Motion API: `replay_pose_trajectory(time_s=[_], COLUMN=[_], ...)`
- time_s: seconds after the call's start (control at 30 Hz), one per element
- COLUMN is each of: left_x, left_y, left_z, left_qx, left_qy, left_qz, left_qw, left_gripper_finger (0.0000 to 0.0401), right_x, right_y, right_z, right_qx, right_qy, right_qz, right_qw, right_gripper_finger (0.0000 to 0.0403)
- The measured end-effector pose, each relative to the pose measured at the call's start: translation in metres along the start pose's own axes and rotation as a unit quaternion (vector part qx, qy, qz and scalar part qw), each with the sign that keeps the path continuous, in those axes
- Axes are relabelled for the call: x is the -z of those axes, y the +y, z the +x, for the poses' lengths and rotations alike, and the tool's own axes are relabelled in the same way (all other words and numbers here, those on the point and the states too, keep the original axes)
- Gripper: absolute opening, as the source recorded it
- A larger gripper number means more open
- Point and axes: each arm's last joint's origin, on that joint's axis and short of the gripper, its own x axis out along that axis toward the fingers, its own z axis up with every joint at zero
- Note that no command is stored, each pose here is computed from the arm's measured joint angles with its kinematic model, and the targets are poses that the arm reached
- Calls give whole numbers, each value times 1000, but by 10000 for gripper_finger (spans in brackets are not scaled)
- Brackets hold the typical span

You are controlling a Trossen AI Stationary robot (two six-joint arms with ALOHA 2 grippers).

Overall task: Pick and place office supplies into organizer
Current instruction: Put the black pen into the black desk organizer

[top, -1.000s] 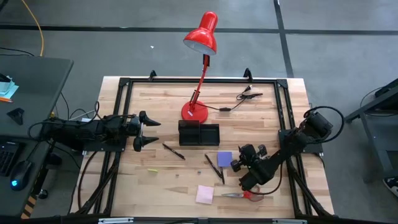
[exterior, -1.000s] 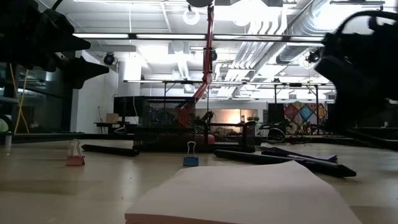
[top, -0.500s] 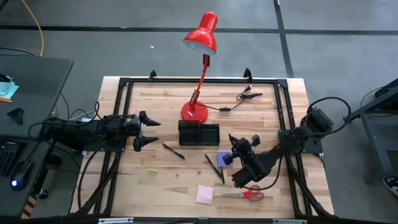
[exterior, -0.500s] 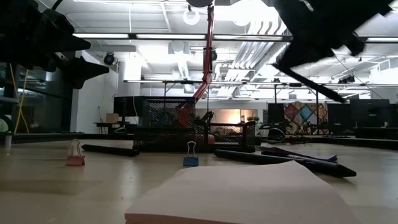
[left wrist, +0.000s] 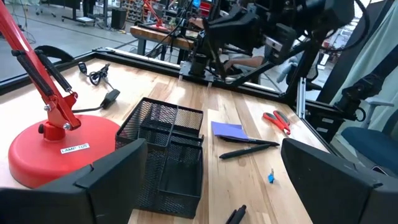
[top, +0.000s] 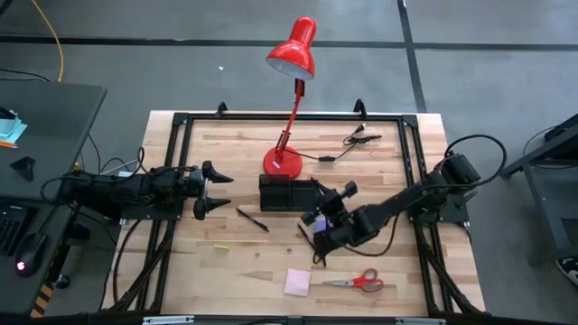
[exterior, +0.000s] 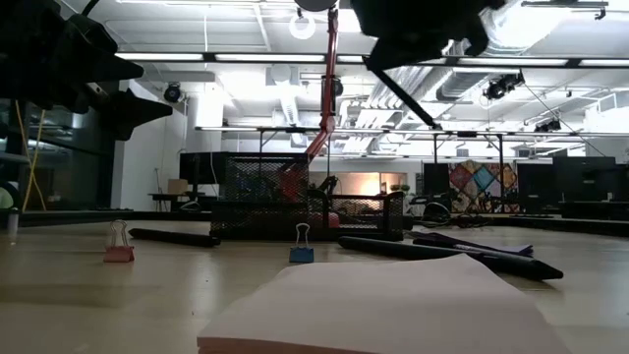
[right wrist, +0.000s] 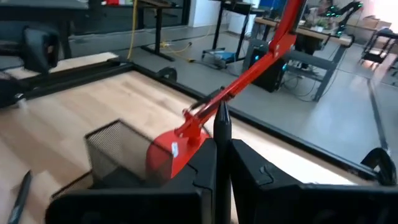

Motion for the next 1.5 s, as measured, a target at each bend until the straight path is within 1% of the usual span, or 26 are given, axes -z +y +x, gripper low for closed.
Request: replay_pose_trajectory(time_s=[0.1,0.2,0.37,0.63,0.73,0.83,0.97,1.23,1.4,1.5], left_x=[0,0,0,0,0,0,0,0,0,0], left_y=[0,0,0,0,0,0,0,0,0,0], left_z=[0,0,0,0,0,0,0,0,0,0], left_qx=[0,0,0,0,0,0,0,0,0,0], left_qy=[0,0,0,0,0,0,0,0,0,0], left_qz=[0,0,0,0,0,0,0,0,0,0], left_qw=[1000,1000,1000,1000,1000,1000,1000,1000,1000,1000], left_gripper_finger=[358,358,358,358,358,358,358,358,358,358], right_x=[-7,-14,-27,-45,-46,-46,-46,-45,-40,-34], right_y=[2,3,7,9,12,15,19,23,26,31], right_z=[12,24,41,68,79,89,99,116,125,129], right_qx=[7,-1,-28,-82,-110,-128,-166,-231,-241,-258], right_qy=[-3,2,1,-19,-30,-45,-65,-104,-121,-137], right_qz=[2,3,-1,-5,-10,-20,-27,-21,-21,-33], right_qw=[1000,1000,1000,996,993,991,984,967,963,956], right_gripper_finger=[12,12,12,12,12,12,12,12,12,12])
